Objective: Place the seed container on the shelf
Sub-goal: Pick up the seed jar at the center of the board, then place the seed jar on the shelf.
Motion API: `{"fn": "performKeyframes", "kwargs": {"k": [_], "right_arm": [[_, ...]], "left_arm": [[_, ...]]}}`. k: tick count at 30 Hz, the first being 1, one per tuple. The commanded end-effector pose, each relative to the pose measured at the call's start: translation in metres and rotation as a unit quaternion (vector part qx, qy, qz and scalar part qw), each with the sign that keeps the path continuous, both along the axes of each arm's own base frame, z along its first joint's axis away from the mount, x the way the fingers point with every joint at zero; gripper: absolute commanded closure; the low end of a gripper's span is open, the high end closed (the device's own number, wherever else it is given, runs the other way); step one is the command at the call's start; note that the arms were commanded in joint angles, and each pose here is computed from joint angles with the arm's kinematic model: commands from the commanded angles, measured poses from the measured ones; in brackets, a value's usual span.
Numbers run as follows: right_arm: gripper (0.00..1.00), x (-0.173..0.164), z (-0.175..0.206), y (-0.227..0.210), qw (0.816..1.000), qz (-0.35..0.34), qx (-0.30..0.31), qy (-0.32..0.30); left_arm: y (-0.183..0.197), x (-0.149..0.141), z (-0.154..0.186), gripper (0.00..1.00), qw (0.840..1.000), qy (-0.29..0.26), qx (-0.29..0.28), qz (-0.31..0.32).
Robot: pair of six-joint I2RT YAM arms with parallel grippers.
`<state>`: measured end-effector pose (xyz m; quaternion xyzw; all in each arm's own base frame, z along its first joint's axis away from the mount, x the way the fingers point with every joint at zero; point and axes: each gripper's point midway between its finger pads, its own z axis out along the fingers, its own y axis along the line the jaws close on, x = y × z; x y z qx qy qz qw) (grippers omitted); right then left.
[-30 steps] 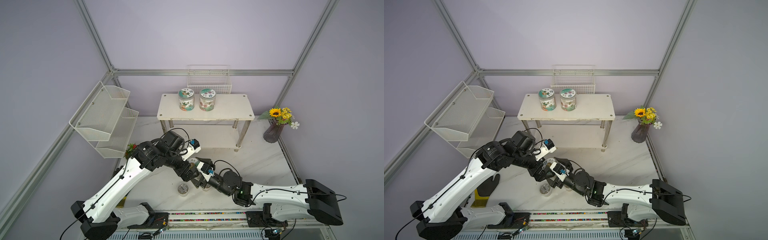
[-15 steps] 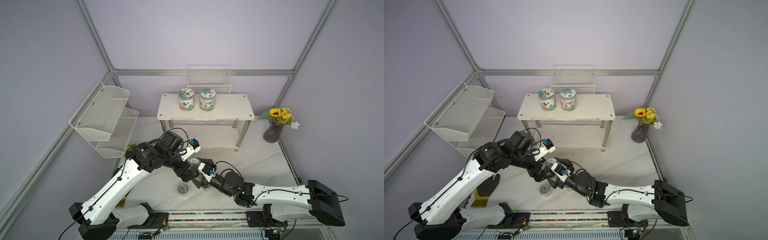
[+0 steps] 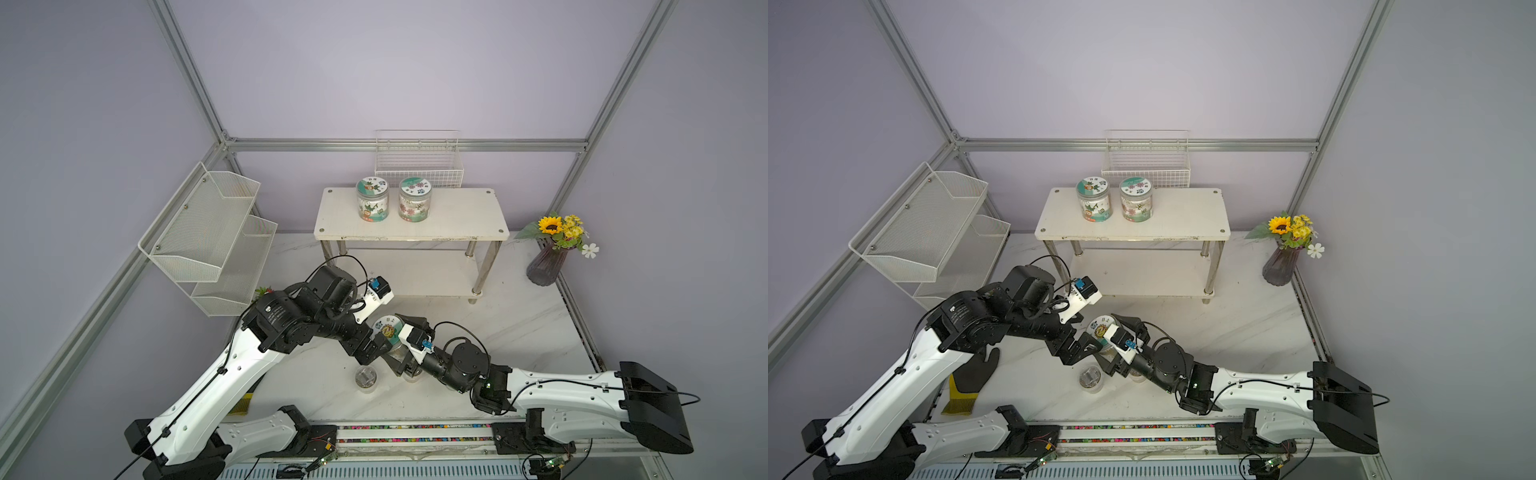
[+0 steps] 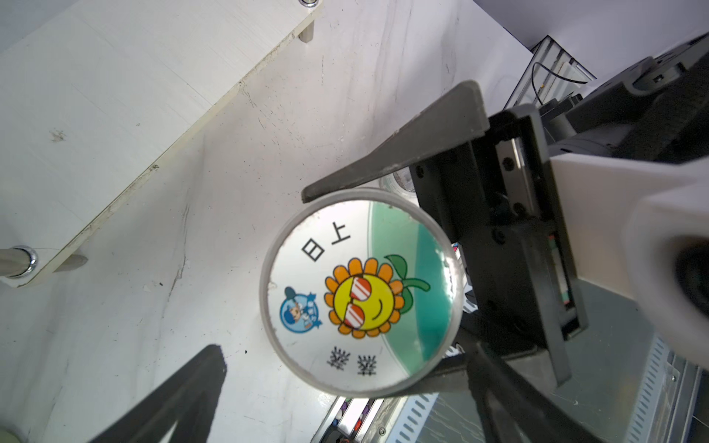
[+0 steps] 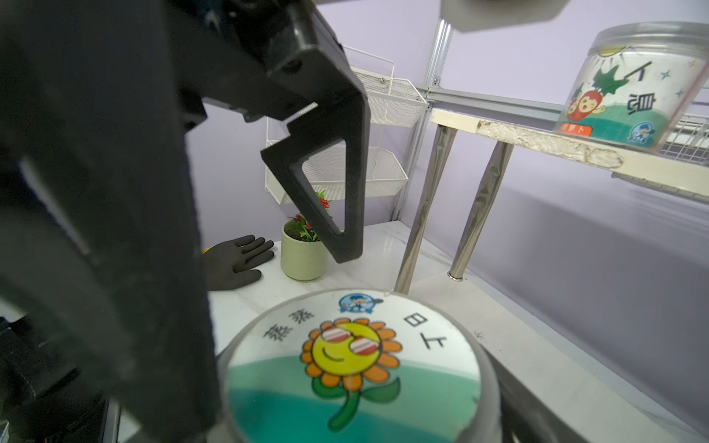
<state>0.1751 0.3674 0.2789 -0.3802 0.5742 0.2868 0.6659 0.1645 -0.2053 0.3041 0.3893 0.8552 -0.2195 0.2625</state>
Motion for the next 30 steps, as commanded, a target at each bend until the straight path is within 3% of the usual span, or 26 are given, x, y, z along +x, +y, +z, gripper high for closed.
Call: {"fn": "performKeyframes", "kwargs": {"k": [1,16,23,30], "right_arm": [[0.46,0.003,0.011,-0.008,1.0,-0.009,0.017,-0.007],[0.46,0.002,0.015,-0.023,0.999,-0.019,0.025,0.005],[0.47,0.004,0.022,-0.037,0.998,-0.037,0.038,0.028],[0.48,0.009,0.035,-0.056,0.995,-0.07,0.057,0.048]], "left_arm": [[0.007,0.003,0.026,0.0,0.999,-0.039,-0.023,0.02],[0.038,0.015,0.072,0.0,0.982,-0.147,-0.062,0.096],[0.064,0.031,0.085,0.0,0.96,-0.207,-0.064,0.176],[0.078,0.047,0.081,0.0,0.941,-0.227,-0.066,0.243]]}}
